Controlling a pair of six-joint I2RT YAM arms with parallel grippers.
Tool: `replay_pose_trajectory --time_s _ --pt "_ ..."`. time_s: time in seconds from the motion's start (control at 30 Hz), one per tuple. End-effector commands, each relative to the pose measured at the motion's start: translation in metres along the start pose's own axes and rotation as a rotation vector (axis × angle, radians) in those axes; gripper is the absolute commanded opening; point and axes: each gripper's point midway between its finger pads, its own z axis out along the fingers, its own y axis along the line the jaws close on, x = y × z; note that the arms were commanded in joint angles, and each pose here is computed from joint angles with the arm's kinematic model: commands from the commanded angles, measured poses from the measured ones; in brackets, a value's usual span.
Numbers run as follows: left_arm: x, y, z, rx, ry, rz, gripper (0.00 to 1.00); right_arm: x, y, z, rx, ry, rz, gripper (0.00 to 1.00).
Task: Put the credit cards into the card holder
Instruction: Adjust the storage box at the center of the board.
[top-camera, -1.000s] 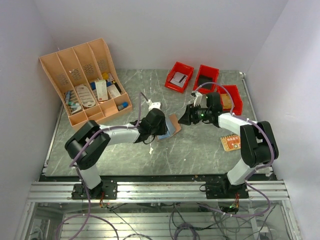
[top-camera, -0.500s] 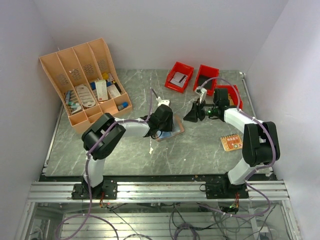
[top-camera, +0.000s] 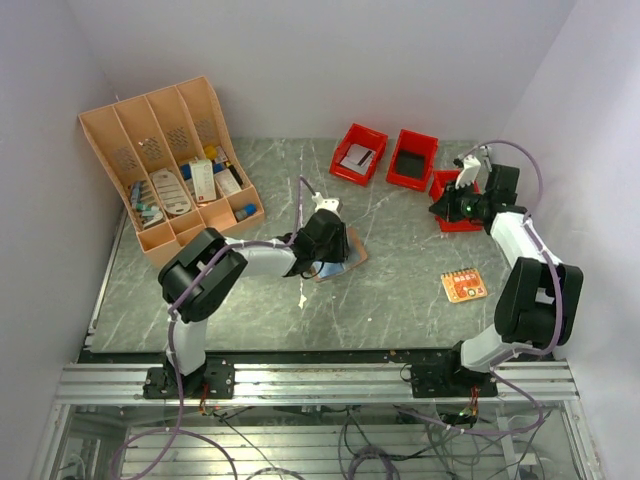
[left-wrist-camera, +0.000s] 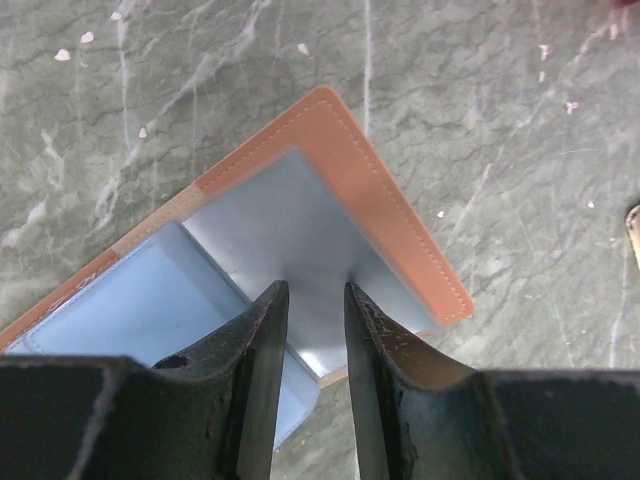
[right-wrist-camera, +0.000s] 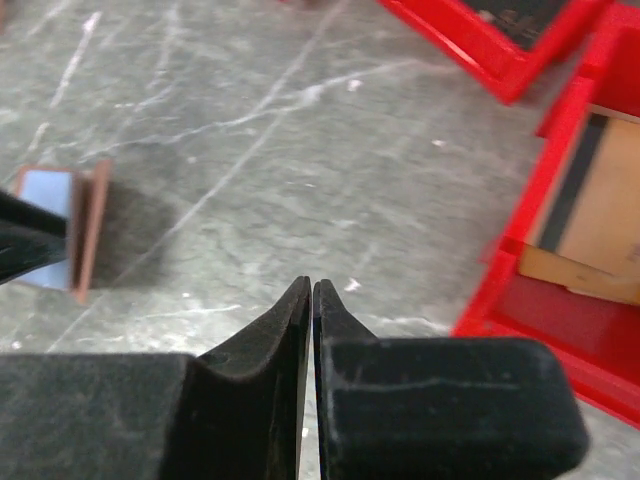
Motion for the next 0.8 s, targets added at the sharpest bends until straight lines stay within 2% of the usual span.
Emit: replay_pose_trajectory --time_s 0.0,0.17,0.43,0.57,0.77 --pt "-0.019 -0.025 -0.010 0.116 -0.063 0.003 0.41 -0.011 -0.041 -0.009 0.173 0.038 -0.054 0.05" --pt "-0.015 -0.027 -0.012 0.149 -0.064 -0.006 0.41 -0.021 -0.079 -0.019 0.232 0.073 -0.070 0.06" --pt "-0.012 -0.027 -0.017 0.165 -0.065 -0.010 0.41 -0.007 -0.095 -0.027 0.224 0.084 -0.039 0.15" --pt "-0.013 -0.026 -0.022 0.163 -0.075 -0.008 0.41 -0.001 -0.111 -0.019 0.235 0.113 -0.029 0.18" --pt "-0.014 -0.025 -0.030 0.165 -0.085 -0.010 0.41 0.008 -0.147 0.004 0.262 0.180 0.001 0.30"
